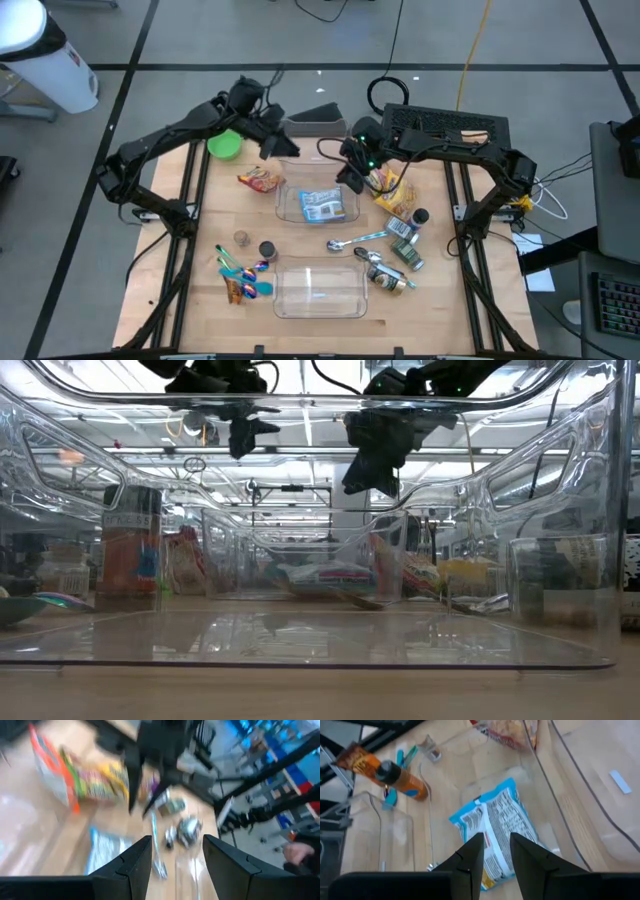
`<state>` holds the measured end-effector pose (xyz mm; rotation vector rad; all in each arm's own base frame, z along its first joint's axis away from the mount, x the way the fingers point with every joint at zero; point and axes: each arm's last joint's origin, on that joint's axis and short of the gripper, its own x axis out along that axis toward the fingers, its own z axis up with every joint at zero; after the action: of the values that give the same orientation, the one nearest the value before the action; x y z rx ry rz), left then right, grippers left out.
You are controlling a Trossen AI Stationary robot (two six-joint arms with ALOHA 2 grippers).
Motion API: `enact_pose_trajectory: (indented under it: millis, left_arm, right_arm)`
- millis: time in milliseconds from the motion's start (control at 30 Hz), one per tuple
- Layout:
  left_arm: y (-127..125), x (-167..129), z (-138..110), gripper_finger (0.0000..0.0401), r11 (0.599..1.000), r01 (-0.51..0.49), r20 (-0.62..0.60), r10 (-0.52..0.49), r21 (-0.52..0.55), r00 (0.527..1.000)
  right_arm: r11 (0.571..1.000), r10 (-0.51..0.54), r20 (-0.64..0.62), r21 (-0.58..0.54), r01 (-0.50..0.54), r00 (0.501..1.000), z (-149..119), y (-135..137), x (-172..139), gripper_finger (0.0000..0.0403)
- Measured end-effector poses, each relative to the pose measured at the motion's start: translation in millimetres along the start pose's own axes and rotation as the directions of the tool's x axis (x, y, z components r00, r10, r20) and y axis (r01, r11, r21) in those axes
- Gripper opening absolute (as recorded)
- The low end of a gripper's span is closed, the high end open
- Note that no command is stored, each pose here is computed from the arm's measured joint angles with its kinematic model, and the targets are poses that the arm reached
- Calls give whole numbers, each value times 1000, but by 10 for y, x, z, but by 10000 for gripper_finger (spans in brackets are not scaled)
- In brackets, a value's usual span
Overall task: Pick & Place Food Item
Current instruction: Put the blue noodle pack into the middle transparent bin
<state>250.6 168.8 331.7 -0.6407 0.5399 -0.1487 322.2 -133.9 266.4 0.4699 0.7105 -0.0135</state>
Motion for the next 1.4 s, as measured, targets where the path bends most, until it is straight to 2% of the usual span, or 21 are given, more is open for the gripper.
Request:
enact_pose_trajectory:
  millis: [133, 233, 400, 600, 767, 867, 933, 1100, 1233, 1400]
  left_arm:
    - [-69, 124, -162, 182, 987, -156, -127, 149, -46, 981]
    - [-156, 222, -248, 182, 971, -230, -196, 215, -58, 957]
    - [-351, 399, -321, 182, 964, -241, -240, 210, -109, 948]
    - [-545, 575, -333, 182, 939, -296, -192, 263, -175, 946]
    - [-610, 640, -330, 182, 875, -385, -134, 362, -292, 923]
    - [-569, 714, -347, 182, 844, -407, -154, 377, -349, 913]
    - [-508, 799, -364, 182, 818, -418, -180, 378, -394, 908]
    - [-363, 1050, -422, 182, 753, -453, -233, 388, -477, 892]
    - [-239, 1198, -501, 182, 679, -508, -299, 411, -530, 861]
    - [-127, 1349, -619, 182, 596, -571, -387, 420, -564, 821]
  right_arm:
    - [1000, 4, 56, 6, -5, 998, 47, 47, 26, 90]
    - [999, 15, 101, 35, -19, 995, 92, 80, 32, 88]
    - [994, 104, 150, 4, -106, 983, 150, 192, -147, 101]
    - [973, 226, 191, -5, -230, 955, 193, 394, -457, 160]
    - [973, 231, 206, -68, -222, 951, 172, 502, -657, 211]
    - [973, 226, 212, -96, -210, 951, 117, 516, -708, 231]
    - [982, 187, 234, -79, -173, 954, 39, 487, -697, 240]
    - [982, 189, 285, -45, -183, 940, -241, 431, -598, 249]
    - [971, 239, 338, -81, -225, 910, -432, 478, -581, 247]
    - [962, 270, 368, -57, -268, 890, -671, 482, -561, 243]
